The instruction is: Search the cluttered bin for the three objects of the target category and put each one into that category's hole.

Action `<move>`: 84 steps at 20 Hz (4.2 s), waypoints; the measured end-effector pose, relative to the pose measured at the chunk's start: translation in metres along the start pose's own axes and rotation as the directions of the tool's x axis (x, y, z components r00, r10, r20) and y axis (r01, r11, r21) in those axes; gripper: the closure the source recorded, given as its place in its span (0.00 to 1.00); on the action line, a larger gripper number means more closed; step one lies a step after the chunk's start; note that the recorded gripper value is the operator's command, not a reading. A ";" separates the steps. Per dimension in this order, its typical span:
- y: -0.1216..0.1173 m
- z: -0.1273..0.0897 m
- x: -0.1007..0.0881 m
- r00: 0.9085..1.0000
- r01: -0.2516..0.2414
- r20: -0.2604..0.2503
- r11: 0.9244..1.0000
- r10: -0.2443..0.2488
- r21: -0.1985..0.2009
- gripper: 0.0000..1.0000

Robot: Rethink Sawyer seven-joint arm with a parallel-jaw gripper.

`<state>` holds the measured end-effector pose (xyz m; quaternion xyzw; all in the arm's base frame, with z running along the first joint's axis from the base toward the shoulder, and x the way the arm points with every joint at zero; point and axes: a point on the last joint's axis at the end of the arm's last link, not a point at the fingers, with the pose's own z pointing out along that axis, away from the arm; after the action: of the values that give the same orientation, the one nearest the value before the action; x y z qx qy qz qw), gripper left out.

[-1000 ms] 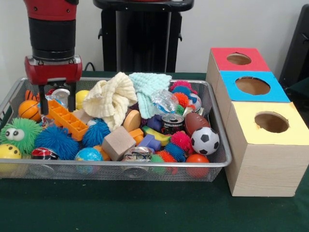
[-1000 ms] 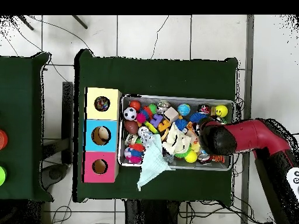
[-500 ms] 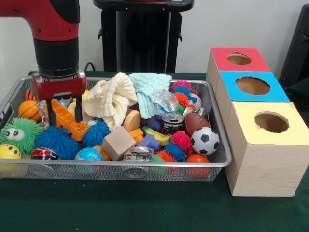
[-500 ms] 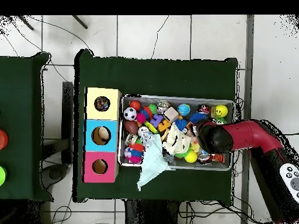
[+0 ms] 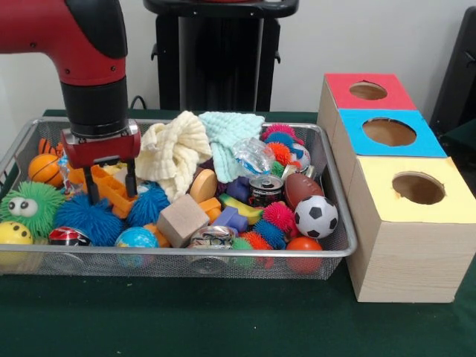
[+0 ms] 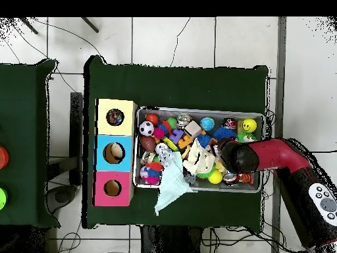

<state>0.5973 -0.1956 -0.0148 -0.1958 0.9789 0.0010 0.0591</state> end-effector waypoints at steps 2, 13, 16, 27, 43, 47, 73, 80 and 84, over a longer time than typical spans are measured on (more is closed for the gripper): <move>0.001 0.004 0.000 1.000 -0.004 0.000 1.000 0.004 -0.005 0.00; -0.004 0.012 -0.001 1.000 -0.022 0.004 1.000 0.022 -0.009 1.00; -0.005 0.014 -0.001 1.000 -0.020 0.016 1.000 0.020 -0.002 1.00; 0.000 0.016 -0.004 0.998 0.059 0.033 0.996 -0.062 0.073 1.00; 0.082 -0.046 -0.019 0.991 0.133 0.024 0.988 -0.135 0.078 1.00; 0.098 -0.045 -0.021 0.991 0.124 0.041 0.990 -0.127 0.064 1.00; 0.062 -0.049 0.002 0.996 -0.060 0.074 0.996 0.055 0.062 0.00; 0.026 -0.058 0.021 0.985 -0.156 0.083 0.985 0.150 0.070 0.00; 0.004 -0.064 0.036 0.975 -0.208 0.089 0.975 0.201 0.078 0.00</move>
<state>0.5556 -0.2070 0.0441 -0.0908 0.9898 -0.0277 0.1065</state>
